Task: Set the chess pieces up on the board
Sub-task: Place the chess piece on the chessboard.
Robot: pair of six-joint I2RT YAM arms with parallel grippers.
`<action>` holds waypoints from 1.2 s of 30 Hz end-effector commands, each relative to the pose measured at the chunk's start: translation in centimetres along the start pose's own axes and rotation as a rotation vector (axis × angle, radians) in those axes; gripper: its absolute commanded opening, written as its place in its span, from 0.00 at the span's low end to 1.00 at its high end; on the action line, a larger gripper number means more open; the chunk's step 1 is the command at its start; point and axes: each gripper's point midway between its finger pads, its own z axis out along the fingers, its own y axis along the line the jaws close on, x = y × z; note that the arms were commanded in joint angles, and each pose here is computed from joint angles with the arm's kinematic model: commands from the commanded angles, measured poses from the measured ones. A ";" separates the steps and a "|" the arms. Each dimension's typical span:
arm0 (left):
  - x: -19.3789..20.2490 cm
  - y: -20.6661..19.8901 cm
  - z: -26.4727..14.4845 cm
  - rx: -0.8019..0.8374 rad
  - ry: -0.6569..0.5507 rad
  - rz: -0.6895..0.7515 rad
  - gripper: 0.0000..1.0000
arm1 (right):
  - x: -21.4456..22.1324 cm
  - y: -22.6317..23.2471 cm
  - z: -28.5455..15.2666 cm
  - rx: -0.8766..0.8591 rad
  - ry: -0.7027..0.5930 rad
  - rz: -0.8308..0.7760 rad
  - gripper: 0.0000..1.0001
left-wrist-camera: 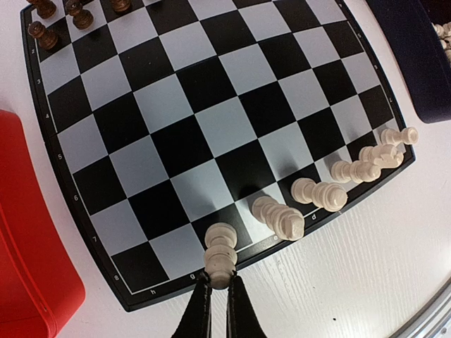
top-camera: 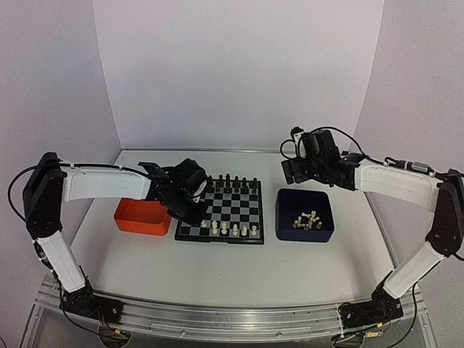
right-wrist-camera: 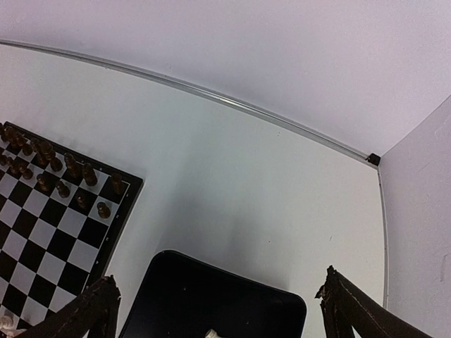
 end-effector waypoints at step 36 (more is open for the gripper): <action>-0.5 -0.5 0.8 -0.022 0.061 0.090 0.00 | -0.6 -1.9 -1.5 0.065 -0.047 0.029 0.96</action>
